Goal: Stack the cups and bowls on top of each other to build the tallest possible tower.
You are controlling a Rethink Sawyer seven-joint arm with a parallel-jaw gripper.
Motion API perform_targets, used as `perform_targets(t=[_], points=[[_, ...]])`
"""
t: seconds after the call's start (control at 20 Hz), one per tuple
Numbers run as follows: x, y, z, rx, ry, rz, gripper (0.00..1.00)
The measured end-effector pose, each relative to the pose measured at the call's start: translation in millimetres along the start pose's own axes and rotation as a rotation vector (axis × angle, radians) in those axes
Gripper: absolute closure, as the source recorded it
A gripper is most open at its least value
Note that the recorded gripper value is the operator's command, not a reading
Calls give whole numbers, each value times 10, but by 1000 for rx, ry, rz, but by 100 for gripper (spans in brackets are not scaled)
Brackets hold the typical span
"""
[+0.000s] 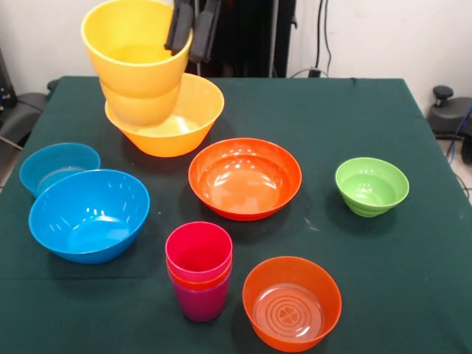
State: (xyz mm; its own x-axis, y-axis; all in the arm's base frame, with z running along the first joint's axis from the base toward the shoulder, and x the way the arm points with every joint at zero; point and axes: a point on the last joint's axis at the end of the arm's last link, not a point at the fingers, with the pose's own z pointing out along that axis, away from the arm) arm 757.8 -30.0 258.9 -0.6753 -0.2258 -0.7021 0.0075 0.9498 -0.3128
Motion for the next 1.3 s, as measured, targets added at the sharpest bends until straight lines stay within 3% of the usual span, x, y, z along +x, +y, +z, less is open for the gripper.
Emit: perform_targets(t=[0.35, 0.65, 1.3], points=[[-13, -81, 98, 24, -59, 60, 100], [133, -241, 277, 35, -98, 132, 100], [313, -153, 519, 17, -109, 210, 100]])
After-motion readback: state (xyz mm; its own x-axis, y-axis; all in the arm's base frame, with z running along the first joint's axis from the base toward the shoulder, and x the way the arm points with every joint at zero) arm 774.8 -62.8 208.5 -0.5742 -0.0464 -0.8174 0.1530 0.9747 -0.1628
